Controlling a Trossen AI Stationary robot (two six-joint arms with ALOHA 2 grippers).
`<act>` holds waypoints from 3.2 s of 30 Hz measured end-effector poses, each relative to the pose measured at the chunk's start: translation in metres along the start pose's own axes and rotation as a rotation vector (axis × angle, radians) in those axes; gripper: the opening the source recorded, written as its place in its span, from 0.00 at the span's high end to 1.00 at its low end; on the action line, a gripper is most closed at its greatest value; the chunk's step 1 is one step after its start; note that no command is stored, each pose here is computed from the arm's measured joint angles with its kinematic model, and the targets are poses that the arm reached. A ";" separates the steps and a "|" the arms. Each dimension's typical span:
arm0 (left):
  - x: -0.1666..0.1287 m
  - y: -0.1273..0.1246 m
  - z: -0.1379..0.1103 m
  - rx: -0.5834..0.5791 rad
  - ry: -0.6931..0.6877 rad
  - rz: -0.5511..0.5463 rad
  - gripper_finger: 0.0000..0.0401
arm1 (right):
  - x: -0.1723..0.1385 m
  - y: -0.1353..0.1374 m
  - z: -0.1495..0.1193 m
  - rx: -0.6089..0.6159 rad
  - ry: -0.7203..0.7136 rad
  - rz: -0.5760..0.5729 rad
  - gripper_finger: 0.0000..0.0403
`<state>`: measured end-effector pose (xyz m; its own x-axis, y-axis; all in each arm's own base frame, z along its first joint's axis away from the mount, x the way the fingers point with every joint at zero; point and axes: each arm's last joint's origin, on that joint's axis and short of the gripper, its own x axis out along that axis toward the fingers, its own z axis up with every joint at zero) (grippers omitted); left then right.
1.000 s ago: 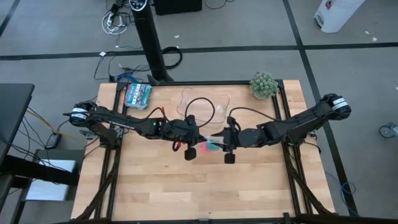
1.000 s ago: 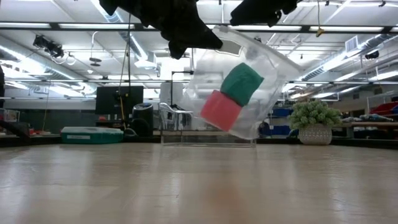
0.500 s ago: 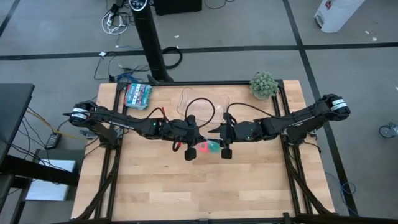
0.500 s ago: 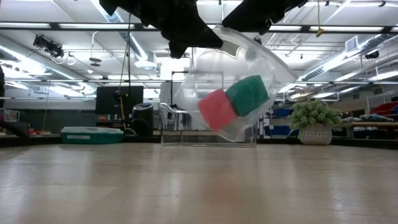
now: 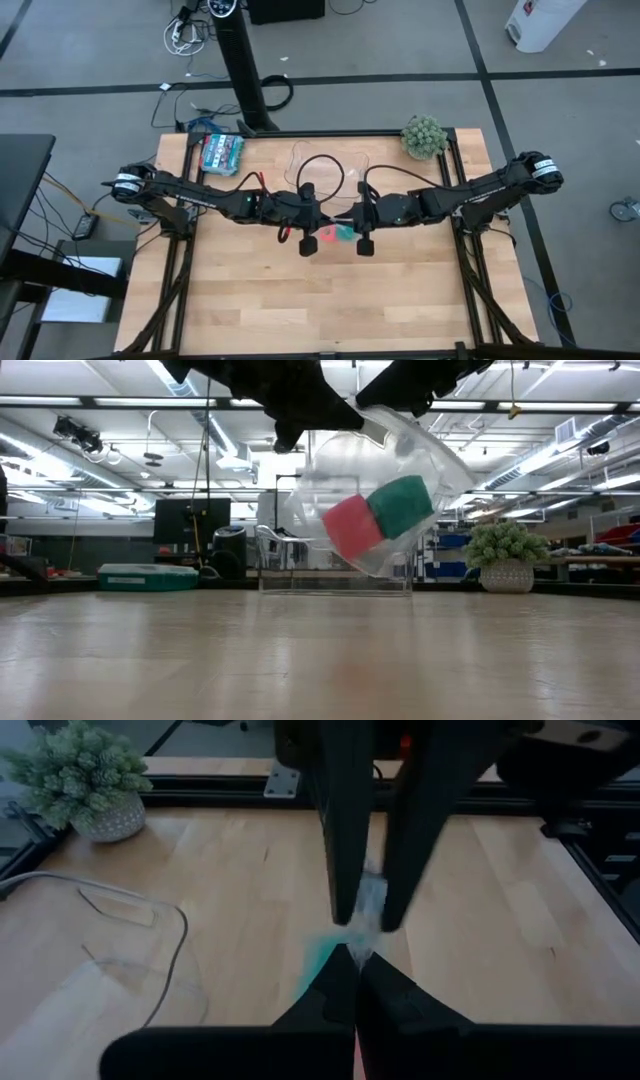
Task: Roll bandage
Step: Close the transparent zip bag
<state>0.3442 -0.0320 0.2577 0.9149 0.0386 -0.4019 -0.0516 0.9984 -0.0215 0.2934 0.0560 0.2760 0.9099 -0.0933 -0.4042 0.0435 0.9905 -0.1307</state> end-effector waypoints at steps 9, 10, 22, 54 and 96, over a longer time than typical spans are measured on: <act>0.000 0.000 -0.002 0.042 0.022 -0.004 0.95 | 0.000 -0.001 -0.004 -0.028 0.040 -0.014 1.00; -0.002 0.000 -0.002 0.051 0.029 -0.004 0.92 | 0.000 -0.001 -0.005 -0.032 0.051 -0.022 1.00; -0.004 0.003 0.012 0.056 0.005 0.030 0.68 | 0.000 -0.001 -0.006 -0.060 0.059 -0.015 1.00; -0.002 0.008 0.013 0.144 0.006 -0.009 0.99 | 0.001 0.000 -0.010 0.040 0.065 0.024 1.00; -0.005 0.010 0.016 0.084 -0.010 0.008 1.00 | -0.018 0.021 -0.056 0.117 0.271 -0.033 0.85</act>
<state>0.3456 -0.0212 0.2745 0.9187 0.0463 -0.3923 -0.0252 0.9980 0.0587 0.2545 0.0728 0.2295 0.7646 -0.1340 -0.6304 0.1331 0.9899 -0.0490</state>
